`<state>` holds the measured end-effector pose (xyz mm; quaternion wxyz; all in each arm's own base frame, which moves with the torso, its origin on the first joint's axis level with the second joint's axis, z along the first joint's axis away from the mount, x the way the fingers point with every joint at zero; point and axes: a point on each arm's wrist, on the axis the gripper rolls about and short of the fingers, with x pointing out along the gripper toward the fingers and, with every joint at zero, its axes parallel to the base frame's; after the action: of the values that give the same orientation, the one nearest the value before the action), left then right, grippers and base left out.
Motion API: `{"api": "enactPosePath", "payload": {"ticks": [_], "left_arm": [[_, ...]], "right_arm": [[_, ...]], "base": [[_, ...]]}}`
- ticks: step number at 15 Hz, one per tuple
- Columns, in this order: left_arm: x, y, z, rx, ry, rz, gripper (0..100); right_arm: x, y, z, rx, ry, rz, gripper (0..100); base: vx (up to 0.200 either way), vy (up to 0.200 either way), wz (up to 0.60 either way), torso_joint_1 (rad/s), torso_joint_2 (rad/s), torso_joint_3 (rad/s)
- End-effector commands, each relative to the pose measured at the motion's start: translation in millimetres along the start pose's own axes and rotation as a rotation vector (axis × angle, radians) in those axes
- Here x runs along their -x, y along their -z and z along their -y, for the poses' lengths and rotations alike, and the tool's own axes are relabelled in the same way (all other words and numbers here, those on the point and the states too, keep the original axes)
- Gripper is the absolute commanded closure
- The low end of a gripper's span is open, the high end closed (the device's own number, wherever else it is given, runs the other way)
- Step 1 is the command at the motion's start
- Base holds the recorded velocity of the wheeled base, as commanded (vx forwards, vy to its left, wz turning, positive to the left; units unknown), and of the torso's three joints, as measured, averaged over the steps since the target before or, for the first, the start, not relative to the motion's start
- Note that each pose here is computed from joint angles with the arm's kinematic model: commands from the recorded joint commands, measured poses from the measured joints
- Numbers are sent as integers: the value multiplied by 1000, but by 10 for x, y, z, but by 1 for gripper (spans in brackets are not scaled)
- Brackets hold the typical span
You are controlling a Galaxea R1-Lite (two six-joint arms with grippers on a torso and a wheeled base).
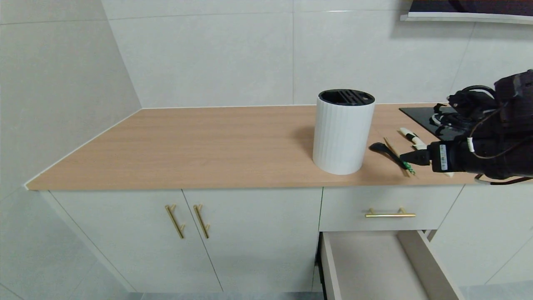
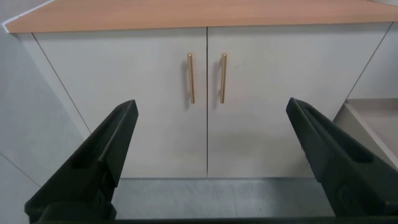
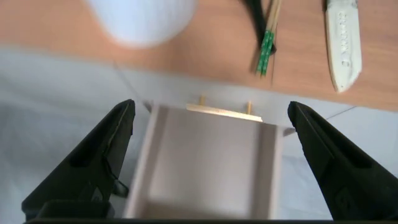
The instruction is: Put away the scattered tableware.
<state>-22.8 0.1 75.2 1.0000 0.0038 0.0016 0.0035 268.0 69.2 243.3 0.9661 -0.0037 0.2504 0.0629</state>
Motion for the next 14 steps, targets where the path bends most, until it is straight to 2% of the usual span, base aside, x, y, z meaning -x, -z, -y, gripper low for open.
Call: {"api": "enactPosePath", "payload": {"ticks": [1, 5, 8, 9, 14], "left_arm": [[-1, 0, 0, 0, -1, -1, 0], [-1, 0, 0, 0, -1, -1, 0], [-1, 0, 0, 0, -1, -1, 0], [-1, 0, 0, 0, -1, -1, 0], [-1, 0, 0, 0, -1, -1, 0]], "right_arm": [[-429, 40, 36, -26, 31, -78, 0], [-828, 112, 259, -75, 116, -143, 0], [-991, 167, 312, -80, 132, -161, 0], [-1060, 189, 378, -86, 148, -159, 0], [-1168, 205, 391, -92, 152, -134, 0]], "base": [[0, 0, 0, 0, 0, 0], [0, 0, 0, 0, 0, 0], [0, 0, 0, 0, 0, 0], [0, 0, 0, 0, 0, 0], [0, 0, 0, 0, 0, 0]]}}
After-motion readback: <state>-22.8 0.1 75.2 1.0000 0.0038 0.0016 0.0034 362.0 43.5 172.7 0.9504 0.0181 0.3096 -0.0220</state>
